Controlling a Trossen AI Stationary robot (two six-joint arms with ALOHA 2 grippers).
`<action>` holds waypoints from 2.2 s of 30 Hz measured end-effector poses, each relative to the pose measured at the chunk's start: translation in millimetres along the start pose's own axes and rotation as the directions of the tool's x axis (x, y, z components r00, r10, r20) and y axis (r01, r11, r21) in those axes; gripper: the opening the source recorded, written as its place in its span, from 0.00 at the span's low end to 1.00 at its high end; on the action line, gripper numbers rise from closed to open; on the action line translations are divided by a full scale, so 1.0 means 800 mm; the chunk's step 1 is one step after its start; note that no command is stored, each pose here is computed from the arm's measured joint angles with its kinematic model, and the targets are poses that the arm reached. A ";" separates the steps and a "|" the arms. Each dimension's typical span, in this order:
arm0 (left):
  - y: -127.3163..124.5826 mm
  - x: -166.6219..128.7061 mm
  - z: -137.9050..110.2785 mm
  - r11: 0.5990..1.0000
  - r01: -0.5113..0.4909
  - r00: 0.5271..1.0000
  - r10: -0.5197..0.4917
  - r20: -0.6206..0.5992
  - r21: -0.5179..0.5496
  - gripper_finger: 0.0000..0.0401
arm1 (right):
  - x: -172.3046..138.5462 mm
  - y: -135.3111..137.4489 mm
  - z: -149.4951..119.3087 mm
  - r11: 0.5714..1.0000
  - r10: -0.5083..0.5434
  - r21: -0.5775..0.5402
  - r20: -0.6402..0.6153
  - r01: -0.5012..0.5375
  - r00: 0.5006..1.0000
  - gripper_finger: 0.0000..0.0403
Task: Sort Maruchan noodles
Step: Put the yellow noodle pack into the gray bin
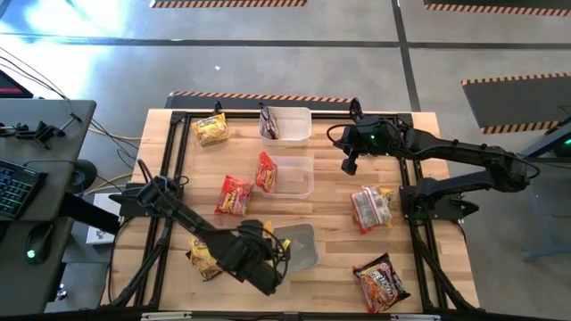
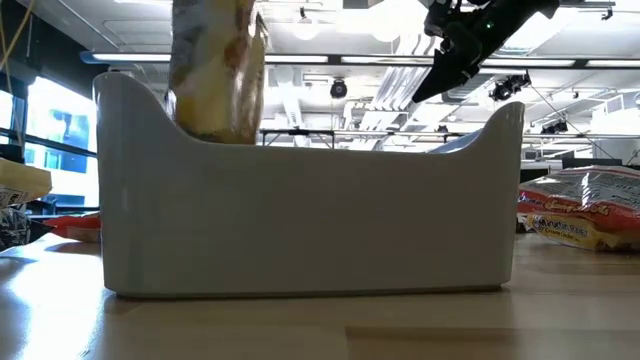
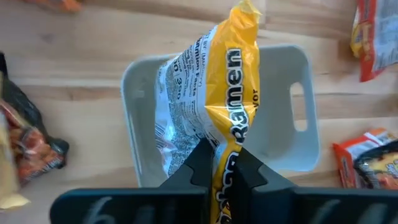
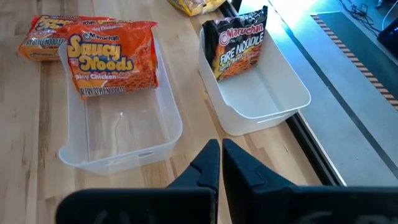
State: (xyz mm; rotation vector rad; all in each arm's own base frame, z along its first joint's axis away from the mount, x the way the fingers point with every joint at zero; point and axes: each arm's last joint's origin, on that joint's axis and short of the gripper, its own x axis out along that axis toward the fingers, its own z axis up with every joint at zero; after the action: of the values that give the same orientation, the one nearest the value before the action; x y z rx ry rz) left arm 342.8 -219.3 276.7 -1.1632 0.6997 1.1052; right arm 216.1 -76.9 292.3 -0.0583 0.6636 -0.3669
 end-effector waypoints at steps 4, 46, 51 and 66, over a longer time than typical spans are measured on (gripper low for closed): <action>0.001 0.012 -0.011 1.000 -0.013 1.000 0.013 0.008 -0.001 0.01 | 0.000 0.000 0.000 1.000 0.000 0.000 0.003 0.000 1.000 0.00; 0.022 0.040 -0.023 0.936 -0.289 0.955 0.297 -0.008 0.198 0.05 | 0.000 0.000 0.000 1.000 0.000 0.007 -0.001 0.000 1.000 0.00; 0.028 0.036 -0.028 0.939 -0.299 0.953 0.304 -0.003 0.167 0.01 | 0.000 0.004 -0.004 0.991 0.120 0.060 -0.022 -0.118 0.993 0.00; 0.031 0.029 -0.034 0.958 -0.224 0.975 0.218 0.052 0.177 0.00 | 0.008 0.118 -0.010 0.700 0.670 0.448 -0.142 -0.556 0.729 0.13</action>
State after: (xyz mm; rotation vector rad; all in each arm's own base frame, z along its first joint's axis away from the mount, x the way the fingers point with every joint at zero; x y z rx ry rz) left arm 330.5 -238.0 239.5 -0.9251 0.9031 1.2155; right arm 245.5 9.0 265.8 0.6022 0.8561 0.1759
